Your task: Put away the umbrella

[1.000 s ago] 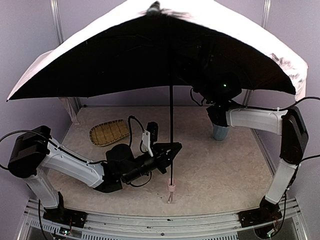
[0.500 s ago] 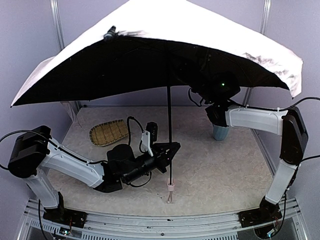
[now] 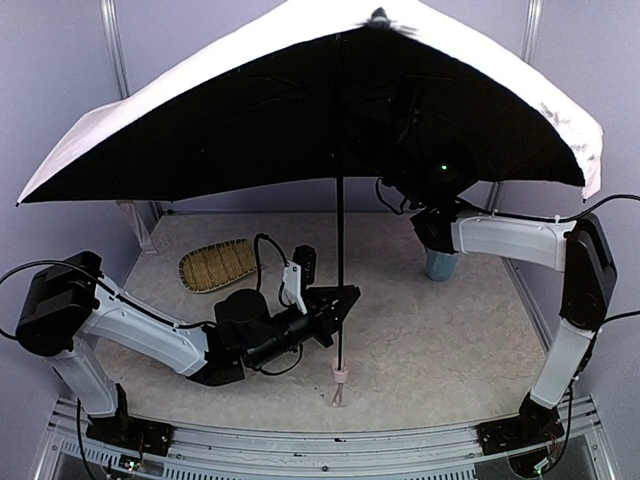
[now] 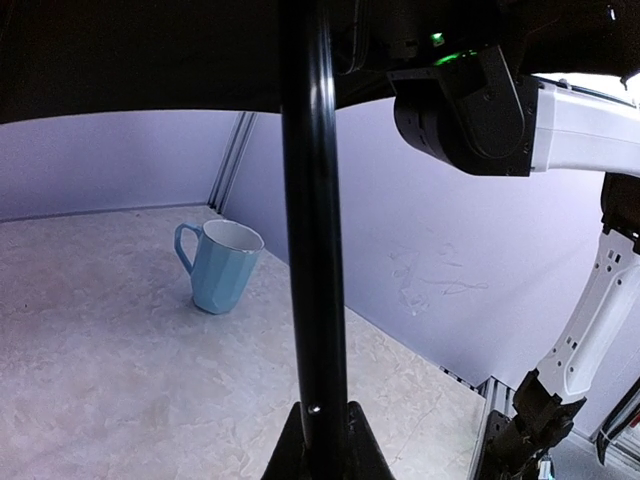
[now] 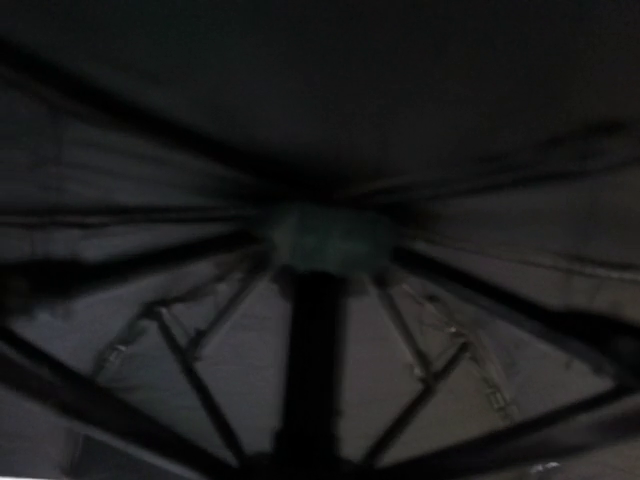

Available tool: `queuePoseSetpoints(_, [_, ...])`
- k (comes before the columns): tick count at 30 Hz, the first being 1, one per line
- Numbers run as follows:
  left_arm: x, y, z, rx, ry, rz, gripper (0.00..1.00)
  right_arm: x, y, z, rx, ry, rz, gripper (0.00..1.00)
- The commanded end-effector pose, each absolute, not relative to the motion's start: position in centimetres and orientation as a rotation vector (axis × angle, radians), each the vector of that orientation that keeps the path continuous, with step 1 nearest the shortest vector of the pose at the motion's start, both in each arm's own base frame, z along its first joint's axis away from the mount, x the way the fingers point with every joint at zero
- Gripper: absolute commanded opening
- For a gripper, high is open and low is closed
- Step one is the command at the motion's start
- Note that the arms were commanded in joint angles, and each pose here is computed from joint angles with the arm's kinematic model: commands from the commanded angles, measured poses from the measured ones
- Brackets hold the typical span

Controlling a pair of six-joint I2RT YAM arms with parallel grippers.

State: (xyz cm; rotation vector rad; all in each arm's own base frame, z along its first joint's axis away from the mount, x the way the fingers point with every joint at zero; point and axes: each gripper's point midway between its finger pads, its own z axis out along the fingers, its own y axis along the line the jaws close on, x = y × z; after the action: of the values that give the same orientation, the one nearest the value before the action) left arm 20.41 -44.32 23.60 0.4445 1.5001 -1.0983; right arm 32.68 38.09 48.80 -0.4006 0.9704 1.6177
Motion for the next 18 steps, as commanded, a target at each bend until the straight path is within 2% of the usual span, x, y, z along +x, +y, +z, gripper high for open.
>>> queuePoseSetpoints(1, [19.5,-43.9,27.7,0.444,1.371,-1.134,0.0,32.2,37.4,49.4,-0.38,0.952,1.608,0.22])
queuePoseSetpoints(4, [19.5,-43.8,27.6,0.442,1.375,-1.129,0.0,32.1,36.9,49.4,-0.369,0.937,1.588,0.01])
queuePoseSetpoints(11, [19.3,-43.6,28.1,0.444,1.36,-1.12,0.0,32.1,36.8,49.2,-0.376,0.948,1.55,0.01])
queuePoseSetpoints(13, [19.4,-43.2,28.4,0.438,1.352,-1.1,0.0,32.2,37.0,49.1,-0.39,0.968,1.524,0.16])
queuePoseSetpoints(15, [19.7,-42.7,28.7,0.428,1.35,-1.072,0.0,32.5,37.0,48.9,-0.391,1.002,1.475,0.4])
queuePoseSetpoints(17, [20.1,-42.5,28.8,0.416,1.364,-1.037,0.0,33.3,36.5,48.5,-0.357,1.045,1.393,0.55])
queuePoseSetpoints(18, [20.3,-42.4,28.8,0.409,1.373,-1.018,0.0,33.5,36.2,48.4,-0.342,1.057,1.343,0.58])
